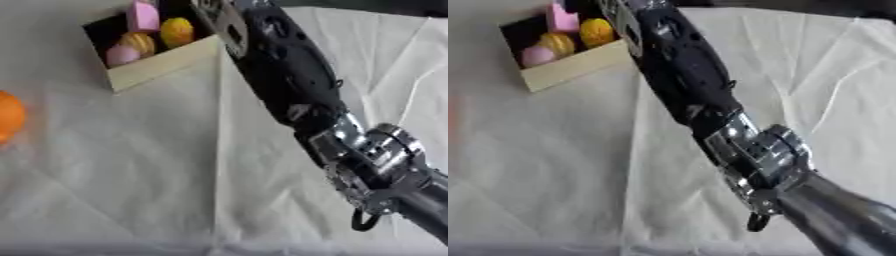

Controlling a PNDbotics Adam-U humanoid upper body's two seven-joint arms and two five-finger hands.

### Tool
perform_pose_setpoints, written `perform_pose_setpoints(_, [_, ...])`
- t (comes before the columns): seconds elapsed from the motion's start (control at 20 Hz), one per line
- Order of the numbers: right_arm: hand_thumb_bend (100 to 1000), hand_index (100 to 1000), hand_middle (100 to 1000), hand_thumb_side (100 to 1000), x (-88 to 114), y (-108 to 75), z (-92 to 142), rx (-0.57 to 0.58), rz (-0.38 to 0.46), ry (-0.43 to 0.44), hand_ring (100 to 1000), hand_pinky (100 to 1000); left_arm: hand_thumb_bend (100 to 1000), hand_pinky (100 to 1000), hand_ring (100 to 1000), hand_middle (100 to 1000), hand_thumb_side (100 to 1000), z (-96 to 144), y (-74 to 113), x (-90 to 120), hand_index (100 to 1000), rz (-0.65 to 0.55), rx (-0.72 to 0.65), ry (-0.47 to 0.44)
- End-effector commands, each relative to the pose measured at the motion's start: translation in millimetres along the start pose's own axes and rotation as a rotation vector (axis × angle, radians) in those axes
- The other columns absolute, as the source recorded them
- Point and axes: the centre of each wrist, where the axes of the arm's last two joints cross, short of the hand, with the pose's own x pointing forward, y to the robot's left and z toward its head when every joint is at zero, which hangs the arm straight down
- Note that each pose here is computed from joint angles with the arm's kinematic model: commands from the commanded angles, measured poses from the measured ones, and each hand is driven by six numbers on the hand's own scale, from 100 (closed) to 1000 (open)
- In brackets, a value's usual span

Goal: Pick up objects on the table and place them in the box.

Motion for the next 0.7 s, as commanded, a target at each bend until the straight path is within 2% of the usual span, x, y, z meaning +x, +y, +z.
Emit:
perform_pose_setpoints(0.05, [100, 934, 788, 100, -9, -44.5, 2, -0.094, -0.013, 0.006, 932, 846, 100, 812, 837, 798, 634, -8, 5.3, 11, 841, -0.042, -0.022, -0.045])
perform_pose_setpoints(0.15, [100, 931, 779, 100, -18, -62.4, 9, -0.115, -0.019, 0.014, 924, 842, 100, 812, 838, 798, 625, -12, 8.2, 14, 841, -0.068, -0.034, -0.057])
perform_pose_setpoints(0.25, [100, 927, 769, 154, -28, -80.3, 18, -0.152, -0.041, 0.023, 916, 837, 100, 813, 838, 799, 617, -16, 11.2, 17, 842, -0.096, -0.044, -0.074])
perform_pose_setpoints(0.35, [100, 923, 758, 266, -39, -98.1, 29, -0.209, -0.076, 0.03, 910, 834, 100, 813, 838, 800, 607, -20, 15.0, 21, 843, -0.129, -0.053, -0.095])
perform_pose_setpoints(0.45, [100, 915, 744, 332, -51, -114.3, 41, -0.279, -0.127, 0.035, 901, 829, 100, 814, 839, 801, 598, -26, 19.6, 26, 844, -0.172, -0.062, -0.118])
perform_pose_setpoints(0.5, [100, 914, 743, 338, -56, -120.5, 47, -0.312, -0.156, 0.037, 900, 829, 100, 814, 839, 801, 597, -28, 21.5, 28, 844, -0.193, -0.067, -0.125])
perform_pose_setpoints(0.55, [100, 913, 737, 402, -63, -126.9, 54, -0.35, -0.184, 0.046, 898, 828, 100, 814, 840, 802, 577, -31, 23.8, 31, 846, -0.218, -0.076, -0.133])
perform_pose_setpoints(0.65, [100, 918, 737, 461, -79, -135.8, 66, -0.41, -0.237, 0.068, 899, 830, 100, 814, 841, 803, 540, -38, 30.4, 34, 848, -0.282, -0.093, -0.141])
perform_pose_setpoints(0.7, [100, 918, 737, 461, -86, -138.4, 71, -0.43, -0.265, 0.079, 899, 830, 100, 814, 841, 803, 540, -41, 34.7, 35, 848, -0.319, -0.099, -0.14])
